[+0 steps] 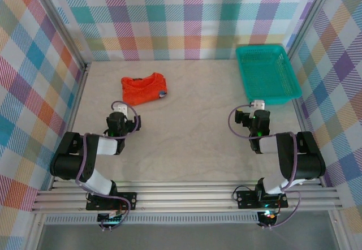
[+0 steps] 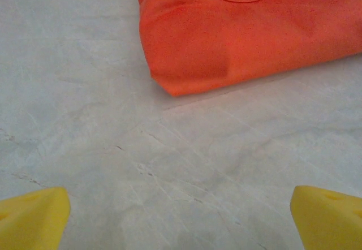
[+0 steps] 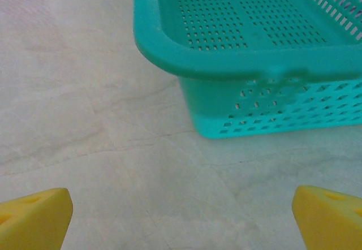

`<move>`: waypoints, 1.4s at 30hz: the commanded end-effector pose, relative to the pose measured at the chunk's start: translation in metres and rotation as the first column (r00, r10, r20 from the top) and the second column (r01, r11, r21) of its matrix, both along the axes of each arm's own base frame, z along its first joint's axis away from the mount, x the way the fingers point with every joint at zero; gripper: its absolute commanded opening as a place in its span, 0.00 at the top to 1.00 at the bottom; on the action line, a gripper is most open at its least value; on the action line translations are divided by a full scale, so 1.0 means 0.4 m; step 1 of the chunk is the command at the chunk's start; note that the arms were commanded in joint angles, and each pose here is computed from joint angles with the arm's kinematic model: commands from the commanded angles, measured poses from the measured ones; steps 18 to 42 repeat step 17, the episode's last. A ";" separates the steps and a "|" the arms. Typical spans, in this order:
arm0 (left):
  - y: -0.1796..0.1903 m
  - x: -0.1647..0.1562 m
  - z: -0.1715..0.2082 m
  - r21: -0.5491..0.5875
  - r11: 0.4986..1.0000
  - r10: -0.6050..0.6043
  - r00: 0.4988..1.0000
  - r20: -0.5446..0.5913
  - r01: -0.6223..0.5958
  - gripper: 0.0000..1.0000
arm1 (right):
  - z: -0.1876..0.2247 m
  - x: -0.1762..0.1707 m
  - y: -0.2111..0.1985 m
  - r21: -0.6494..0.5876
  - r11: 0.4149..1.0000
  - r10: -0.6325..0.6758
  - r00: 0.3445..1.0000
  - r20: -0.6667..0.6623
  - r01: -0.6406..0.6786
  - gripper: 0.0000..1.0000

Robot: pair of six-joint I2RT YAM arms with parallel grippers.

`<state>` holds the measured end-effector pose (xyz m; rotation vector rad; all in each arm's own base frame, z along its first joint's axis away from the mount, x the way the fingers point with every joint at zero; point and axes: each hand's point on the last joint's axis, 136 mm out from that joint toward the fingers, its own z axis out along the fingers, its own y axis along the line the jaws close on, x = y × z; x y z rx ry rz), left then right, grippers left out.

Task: Fold the inside-out t-shirt

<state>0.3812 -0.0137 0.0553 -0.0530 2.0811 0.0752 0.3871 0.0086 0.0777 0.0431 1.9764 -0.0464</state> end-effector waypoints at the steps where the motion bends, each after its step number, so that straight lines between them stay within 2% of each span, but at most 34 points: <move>1: -0.002 0.036 0.062 -0.034 0.999 -0.001 0.994 0.109 0.005 0.00 | 0.042 0.018 0.006 0.022 1.000 0.014 0.998 0.064 -0.015 0.00; 42: 0.000 0.038 0.063 -0.041 0.999 -0.002 0.994 0.106 0.006 0.00 | 0.040 0.022 0.006 0.038 0.999 0.028 0.998 0.058 -0.030 0.00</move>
